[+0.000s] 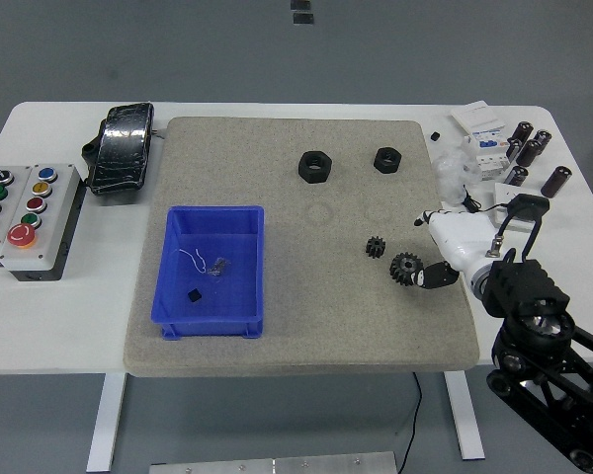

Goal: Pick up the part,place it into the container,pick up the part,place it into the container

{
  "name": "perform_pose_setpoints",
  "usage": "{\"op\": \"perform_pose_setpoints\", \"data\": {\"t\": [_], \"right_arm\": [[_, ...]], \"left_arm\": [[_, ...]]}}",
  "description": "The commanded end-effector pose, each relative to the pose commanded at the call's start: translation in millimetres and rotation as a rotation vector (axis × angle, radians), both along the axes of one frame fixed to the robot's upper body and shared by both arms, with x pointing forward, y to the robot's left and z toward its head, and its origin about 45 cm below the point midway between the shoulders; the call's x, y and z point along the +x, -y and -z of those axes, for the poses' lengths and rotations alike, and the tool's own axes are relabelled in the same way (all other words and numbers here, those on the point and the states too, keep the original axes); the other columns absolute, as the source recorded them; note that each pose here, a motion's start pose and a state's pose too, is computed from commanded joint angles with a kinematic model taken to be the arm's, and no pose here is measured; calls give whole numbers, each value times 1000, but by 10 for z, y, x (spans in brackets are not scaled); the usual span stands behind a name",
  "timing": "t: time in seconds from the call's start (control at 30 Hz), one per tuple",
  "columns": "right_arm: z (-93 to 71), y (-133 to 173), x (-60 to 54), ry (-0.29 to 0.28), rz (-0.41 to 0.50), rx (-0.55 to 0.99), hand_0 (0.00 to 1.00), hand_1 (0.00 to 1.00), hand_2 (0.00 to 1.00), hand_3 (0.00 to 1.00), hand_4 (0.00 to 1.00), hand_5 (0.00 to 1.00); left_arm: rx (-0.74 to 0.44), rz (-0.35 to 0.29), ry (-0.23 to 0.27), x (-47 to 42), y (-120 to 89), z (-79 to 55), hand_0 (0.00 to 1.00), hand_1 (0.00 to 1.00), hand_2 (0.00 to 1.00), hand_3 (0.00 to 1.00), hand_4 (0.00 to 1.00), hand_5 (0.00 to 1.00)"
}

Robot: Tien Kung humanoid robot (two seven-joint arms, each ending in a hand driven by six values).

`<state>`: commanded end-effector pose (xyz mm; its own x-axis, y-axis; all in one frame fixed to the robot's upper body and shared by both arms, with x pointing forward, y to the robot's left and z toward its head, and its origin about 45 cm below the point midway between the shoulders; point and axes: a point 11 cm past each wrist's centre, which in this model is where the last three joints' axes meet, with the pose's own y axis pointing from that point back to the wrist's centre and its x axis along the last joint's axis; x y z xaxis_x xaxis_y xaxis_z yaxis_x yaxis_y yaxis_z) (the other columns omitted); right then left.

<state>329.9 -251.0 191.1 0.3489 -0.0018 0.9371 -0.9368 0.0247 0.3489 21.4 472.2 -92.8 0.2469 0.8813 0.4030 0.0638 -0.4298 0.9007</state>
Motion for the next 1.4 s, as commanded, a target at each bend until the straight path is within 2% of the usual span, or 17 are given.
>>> {"op": "perform_pose_setpoints", "data": {"t": [0.2,0.47,0.73,1.07,1.1,1.27,1.3,1.4], "right_arm": [[93,-21,22,-12,6,-1,504,704,789,802,933,321],[113,-64,9,-5,6,33,477,696,785,799,935,337],[184,-115,-48,-31,2,71,444,678,772,787,943,362],[386,-29,-36,-81,43,70,436,668,760,796,946,368],[384,-33,-30,-75,44,74,375,609,624,738,595,218],[339,-43,12,-36,52,92,375,609,624,738,595,218],[336,-41,17,-32,54,94,395,570,508,664,426,70],[353,-24,24,-30,59,94,395,570,508,664,426,70]], "left_arm": [[1,2,0,3,-3,-1,658,599,558,614,650,369],[-1,-1,0,-2,6,3,659,599,558,615,649,369],[1,3,3,3,-4,-1,658,599,558,615,650,369],[-5,6,10,19,16,7,658,599,559,616,647,368],[-5,7,11,20,15,7,658,599,560,618,647,372],[-6,9,16,28,18,8,658,599,560,618,647,372],[-8,10,18,32,21,9,658,599,560,618,649,374],[-12,12,28,47,32,14,658,599,560,618,649,374]]}}
